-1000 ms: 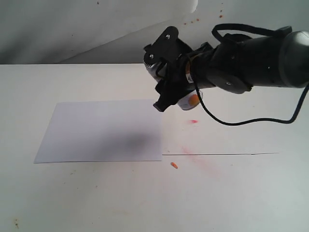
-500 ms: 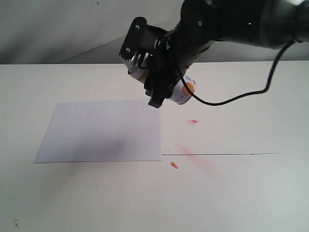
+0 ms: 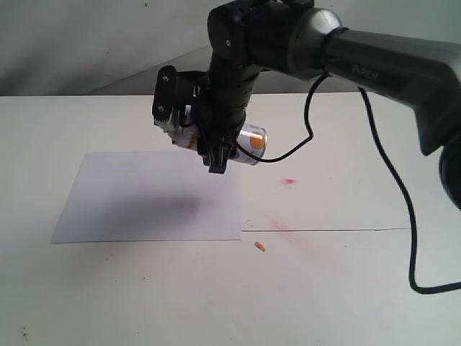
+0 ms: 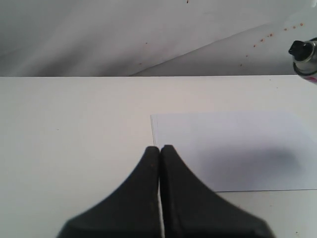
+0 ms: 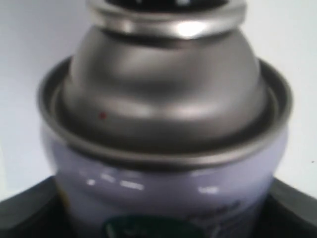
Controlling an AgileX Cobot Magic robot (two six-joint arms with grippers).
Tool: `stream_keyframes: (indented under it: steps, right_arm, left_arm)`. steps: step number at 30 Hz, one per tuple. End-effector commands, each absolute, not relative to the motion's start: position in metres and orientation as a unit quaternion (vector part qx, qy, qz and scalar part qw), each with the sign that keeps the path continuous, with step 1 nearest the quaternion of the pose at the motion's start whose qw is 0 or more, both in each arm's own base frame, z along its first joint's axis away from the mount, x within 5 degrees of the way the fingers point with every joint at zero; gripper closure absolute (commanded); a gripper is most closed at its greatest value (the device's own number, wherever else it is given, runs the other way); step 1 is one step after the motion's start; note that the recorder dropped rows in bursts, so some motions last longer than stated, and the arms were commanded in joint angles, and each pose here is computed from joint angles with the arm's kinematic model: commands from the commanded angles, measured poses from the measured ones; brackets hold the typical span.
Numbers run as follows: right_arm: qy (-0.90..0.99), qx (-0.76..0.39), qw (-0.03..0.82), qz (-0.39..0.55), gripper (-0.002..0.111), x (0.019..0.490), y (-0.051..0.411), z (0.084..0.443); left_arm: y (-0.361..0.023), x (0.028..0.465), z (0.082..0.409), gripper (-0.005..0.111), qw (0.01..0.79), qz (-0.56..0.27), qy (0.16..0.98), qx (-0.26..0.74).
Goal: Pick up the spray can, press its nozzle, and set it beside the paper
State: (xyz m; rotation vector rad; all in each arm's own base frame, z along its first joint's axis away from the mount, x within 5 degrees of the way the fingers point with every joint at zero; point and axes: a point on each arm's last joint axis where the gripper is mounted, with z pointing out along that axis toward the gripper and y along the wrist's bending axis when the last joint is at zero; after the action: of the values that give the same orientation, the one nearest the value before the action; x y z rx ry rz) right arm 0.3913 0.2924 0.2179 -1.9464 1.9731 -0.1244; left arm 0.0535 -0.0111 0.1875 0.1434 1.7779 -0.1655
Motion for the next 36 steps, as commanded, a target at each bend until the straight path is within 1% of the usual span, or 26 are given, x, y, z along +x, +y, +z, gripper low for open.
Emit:
stream_keyframes:
  steps: [1, 12, 20, 26, 31, 36]
  right_arm:
    - [0.685, -0.706, 0.176, -0.040, 0.108, 0.389, 0.300, 0.213]
    - [0.670, -0.722, 0.169, -0.035, 0.108, 0.382, 0.318, 0.193]
    - [0.671, -0.721, 0.171, -0.026, 0.108, 0.380, 0.321, 0.190]
    - [0.676, -0.718, 0.165, -0.024, 0.108, 0.383, 0.317, 0.190]
    - [0.690, -0.707, 0.153, -0.021, 0.108, 0.391, 0.303, 0.188]
    - [0.713, -0.688, 0.135, 0.002, 0.108, 0.400, 0.287, 0.185]
  left_arm:
    - [-0.011, 0.054, 0.187, 0.107, 0.630, -0.073, 0.771, 0.059]
    - [-0.011, 0.054, 0.187, 0.107, 0.630, -0.072, 0.771, 0.060]
    - [-0.011, 0.054, 0.187, 0.107, 0.630, -0.073, 0.771, 0.059]
    - [-0.011, 0.054, 0.187, 0.107, 0.630, -0.074, 0.771, 0.058]
    - [-0.011, 0.054, 0.187, 0.107, 0.630, -0.074, 0.771, 0.058]
    - [-0.011, 0.054, 0.187, 0.107, 0.630, -0.072, 0.771, 0.060]
